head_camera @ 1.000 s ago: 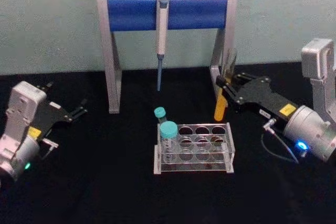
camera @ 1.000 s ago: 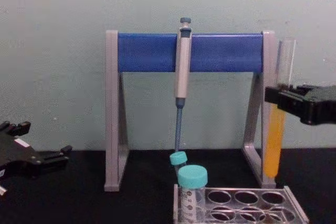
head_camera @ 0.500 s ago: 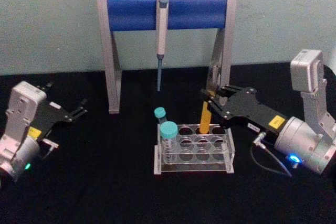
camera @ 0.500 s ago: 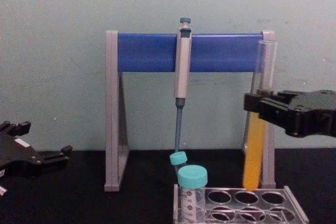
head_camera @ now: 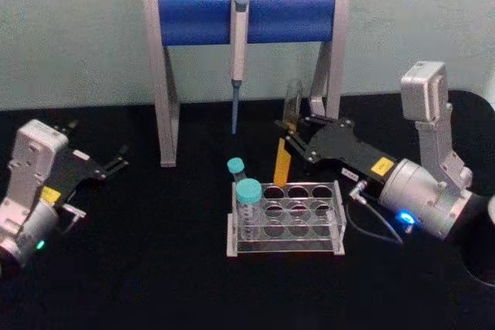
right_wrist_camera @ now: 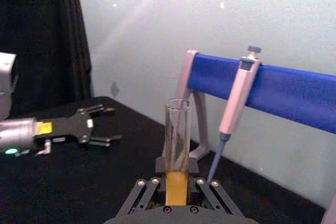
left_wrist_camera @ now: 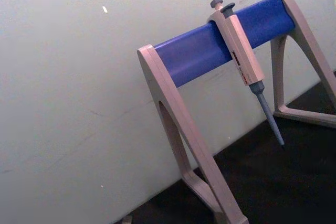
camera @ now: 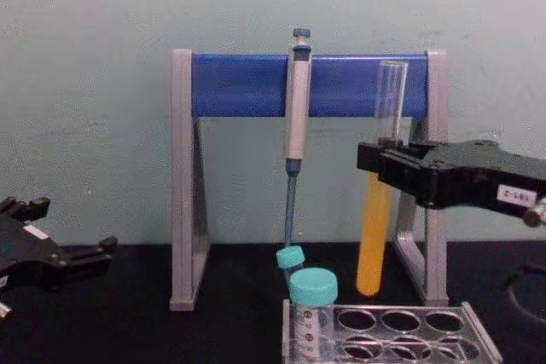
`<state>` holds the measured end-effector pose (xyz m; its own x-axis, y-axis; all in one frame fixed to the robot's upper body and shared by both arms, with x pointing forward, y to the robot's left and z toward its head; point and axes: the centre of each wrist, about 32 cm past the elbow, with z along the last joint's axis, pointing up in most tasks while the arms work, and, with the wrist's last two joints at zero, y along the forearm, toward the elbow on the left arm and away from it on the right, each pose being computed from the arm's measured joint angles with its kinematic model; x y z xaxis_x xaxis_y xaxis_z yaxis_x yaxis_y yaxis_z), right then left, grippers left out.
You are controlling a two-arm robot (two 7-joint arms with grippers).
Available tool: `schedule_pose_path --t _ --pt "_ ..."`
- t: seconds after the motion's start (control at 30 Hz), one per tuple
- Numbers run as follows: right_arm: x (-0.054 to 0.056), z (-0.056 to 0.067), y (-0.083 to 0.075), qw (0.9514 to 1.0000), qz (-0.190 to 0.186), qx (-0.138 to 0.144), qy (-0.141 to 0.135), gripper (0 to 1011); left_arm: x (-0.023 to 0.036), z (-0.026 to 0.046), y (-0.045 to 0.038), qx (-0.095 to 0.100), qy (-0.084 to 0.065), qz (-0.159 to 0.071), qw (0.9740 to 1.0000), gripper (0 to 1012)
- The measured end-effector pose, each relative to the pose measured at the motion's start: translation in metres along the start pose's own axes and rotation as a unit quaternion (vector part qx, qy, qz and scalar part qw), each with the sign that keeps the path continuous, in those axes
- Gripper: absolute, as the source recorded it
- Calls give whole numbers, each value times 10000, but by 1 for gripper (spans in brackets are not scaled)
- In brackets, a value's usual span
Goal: Pick up the test tube from the test tube rack, shake it, then place it back into the test tube rack.
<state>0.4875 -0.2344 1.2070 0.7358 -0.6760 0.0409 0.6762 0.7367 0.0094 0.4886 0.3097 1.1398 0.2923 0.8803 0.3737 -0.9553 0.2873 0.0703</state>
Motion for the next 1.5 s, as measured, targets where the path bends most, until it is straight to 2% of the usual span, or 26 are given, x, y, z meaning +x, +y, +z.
schedule_pose_path --t 0.23,0.4,0.6,0.73,1.0,1.23,1.4,1.5 --pt "142 -71 77 9996 -264 33 -21 226 0 0 0 0 0 0 10000 1001" --pt "233 -88 66 9989 -450 12 -87 226 0 0 0 0 0 0 10000 1001" --pt "330 -69 -37 9978 -646 -11 -152 226 0 0 0 0 0 0 10000 1001" --pt "341 -57 -133 9974 -700 -38 -184 226 0 0 0 0 0 0 10000 1001" --pt "273 -32 -309 9975 -679 -59 -168 226 0 0 0 0 0 0 10000 1001" --pt "106 -12 -425 9987 -488 -26 -126 226 0 0 0 0 0 0 10000 1001" --pt "-15 -28 -416 9996 -290 -27 -49 226 0 0 0 0 0 0 10000 1001" --pt "-51 -31 -380 9998 -207 -16 -21 226 0 0 0 0 0 0 10000 1001"
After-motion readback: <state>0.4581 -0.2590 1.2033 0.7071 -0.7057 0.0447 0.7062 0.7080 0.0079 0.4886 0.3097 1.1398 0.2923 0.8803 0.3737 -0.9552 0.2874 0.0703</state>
